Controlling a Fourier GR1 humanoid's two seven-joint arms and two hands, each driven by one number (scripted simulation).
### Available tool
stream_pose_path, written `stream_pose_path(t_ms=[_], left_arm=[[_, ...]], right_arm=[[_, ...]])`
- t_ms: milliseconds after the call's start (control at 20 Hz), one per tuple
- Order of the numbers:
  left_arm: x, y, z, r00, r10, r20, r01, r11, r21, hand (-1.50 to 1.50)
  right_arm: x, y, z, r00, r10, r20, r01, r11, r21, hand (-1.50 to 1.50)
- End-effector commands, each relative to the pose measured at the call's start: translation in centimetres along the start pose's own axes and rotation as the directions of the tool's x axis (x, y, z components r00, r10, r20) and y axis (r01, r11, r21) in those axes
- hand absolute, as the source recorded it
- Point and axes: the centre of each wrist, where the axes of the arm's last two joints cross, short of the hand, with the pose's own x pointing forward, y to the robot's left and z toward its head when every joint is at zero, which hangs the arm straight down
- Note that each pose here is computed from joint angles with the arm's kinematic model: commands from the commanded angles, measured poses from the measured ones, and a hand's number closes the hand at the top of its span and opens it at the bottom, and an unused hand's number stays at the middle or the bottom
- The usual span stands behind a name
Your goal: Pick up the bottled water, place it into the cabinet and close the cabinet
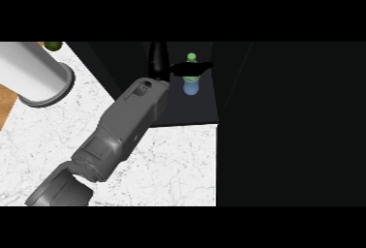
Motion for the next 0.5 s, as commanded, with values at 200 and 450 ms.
stream_pose_path(t_ms=[200, 450], left_arm=[[1.8, 0.3, -1.1, 0.976, 0.204, 0.071, -0.198, 0.977, -0.083, -1.50], [1.2, -0.4, 0.7, 0.945, 0.321, 0.062, -0.308, 0.937, -0.163, -1.50]], right_arm=[[2.1, 0.6, 0.1, 0.999, 0.005, 0.041, -0.004, 1.000, -0.004, -1.50], [2.9, 1.0, -1.1, 0.999, 0.007, 0.053, -0.008, 1.000, 0.018, -1.50]])
